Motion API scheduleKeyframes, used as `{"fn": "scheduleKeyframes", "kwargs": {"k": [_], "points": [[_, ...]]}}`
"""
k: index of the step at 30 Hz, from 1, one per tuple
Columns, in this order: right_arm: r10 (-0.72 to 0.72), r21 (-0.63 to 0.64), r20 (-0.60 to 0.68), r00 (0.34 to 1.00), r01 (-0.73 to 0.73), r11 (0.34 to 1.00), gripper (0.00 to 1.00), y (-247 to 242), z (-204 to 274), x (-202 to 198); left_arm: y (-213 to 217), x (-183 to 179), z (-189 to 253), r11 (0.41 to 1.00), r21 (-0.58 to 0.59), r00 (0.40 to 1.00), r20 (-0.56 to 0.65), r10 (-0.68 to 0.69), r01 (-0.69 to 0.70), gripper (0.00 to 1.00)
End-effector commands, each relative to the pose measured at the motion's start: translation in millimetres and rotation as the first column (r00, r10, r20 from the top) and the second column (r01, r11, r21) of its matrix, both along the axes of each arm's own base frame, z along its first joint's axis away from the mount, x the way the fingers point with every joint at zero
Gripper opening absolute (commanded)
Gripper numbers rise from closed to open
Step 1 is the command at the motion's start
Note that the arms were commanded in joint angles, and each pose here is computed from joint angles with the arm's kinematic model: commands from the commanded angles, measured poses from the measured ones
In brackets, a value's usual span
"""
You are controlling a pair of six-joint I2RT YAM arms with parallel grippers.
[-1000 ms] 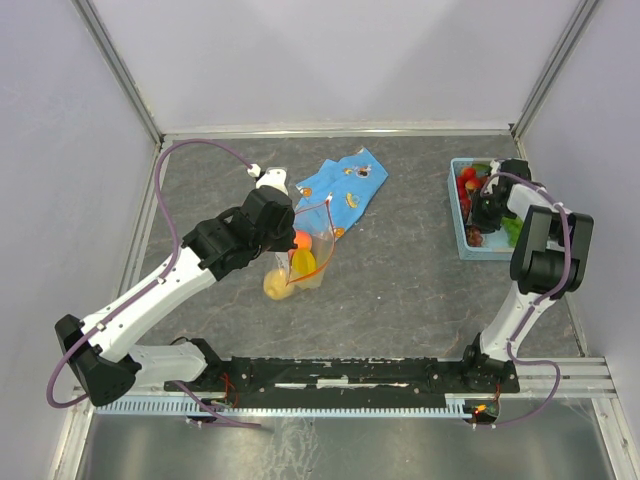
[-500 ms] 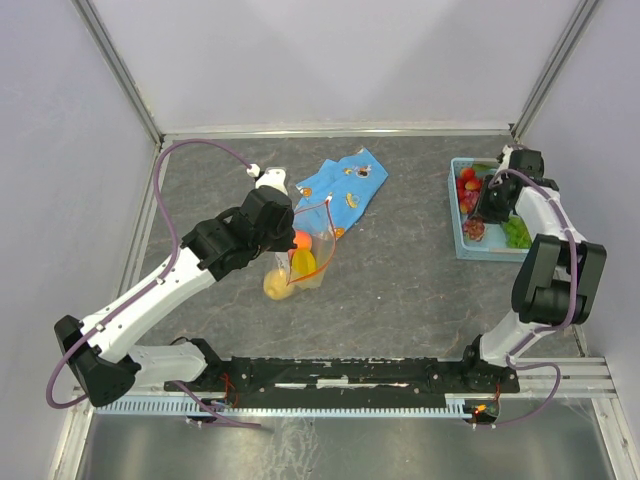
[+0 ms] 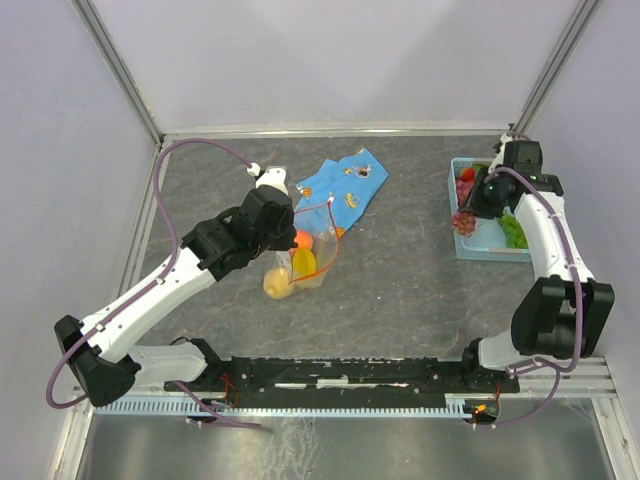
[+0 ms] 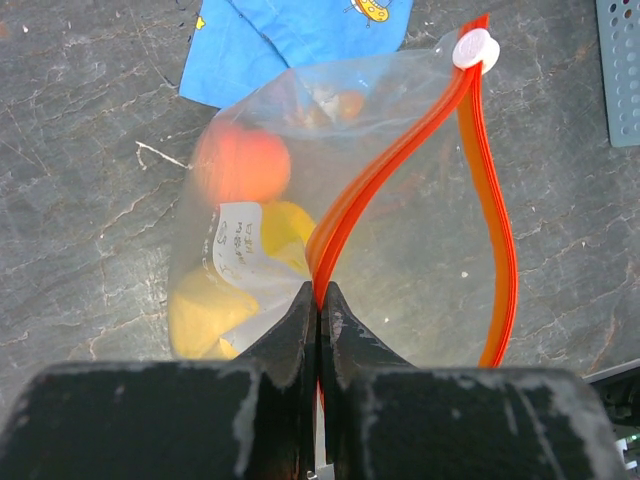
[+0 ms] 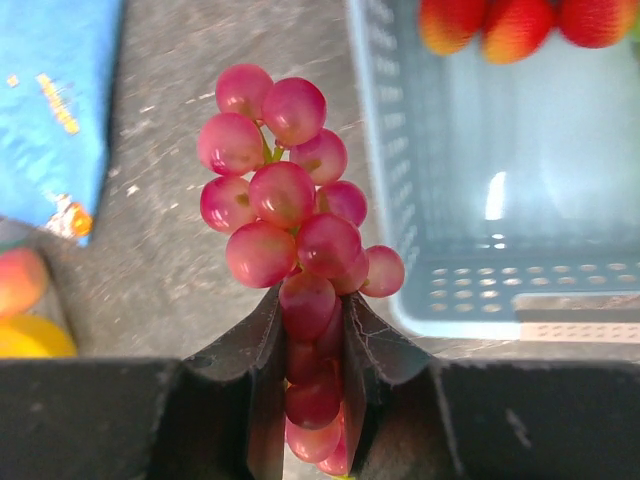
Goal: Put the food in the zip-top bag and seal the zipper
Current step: Pick up the fake fruit from the bin, then place the fake fruit in the zipper food storage bag.
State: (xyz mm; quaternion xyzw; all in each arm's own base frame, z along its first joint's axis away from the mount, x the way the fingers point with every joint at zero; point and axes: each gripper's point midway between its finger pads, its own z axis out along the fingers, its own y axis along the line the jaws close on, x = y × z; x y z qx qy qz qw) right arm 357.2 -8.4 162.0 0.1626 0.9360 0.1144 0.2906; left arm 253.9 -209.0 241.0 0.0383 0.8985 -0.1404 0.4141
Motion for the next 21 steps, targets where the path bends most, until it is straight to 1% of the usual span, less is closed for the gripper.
{"fn": "scheduleKeyframes", "kwargs": {"k": [1, 9, 13, 21], "points": [[0.055, 0.063, 0.080, 0.995, -0.060, 0.996, 0.09, 46.4, 54.3, -11.4, -6.6, 8.7, 27.7, 0.999, -0.042, 0.995, 0.096, -0.029, 0.034, 0.03], [0.140, 0.233, 0.127, 0.982, -0.166, 0.958, 0.09, 134.6, 97.5, -48.4, -7.6, 9.3, 30.7, 0.998, -0.038, 0.993, 0.109, -0.045, 0.049, 0.03], [0.220, 0.325, 0.137, 0.966, -0.253, 0.911, 0.08, 177.6, 118.6, -68.8, -9.1, 9.9, 30.2, 0.998, -0.035, 0.993, 0.107, -0.050, 0.054, 0.03], [0.389, 0.445, 0.138, 0.911, -0.408, 0.797, 0.07, 254.5, 142.7, -106.1, -12.3, 10.5, 28.3, 0.997, -0.043, 0.994, 0.098, -0.052, 0.057, 0.03]]}}
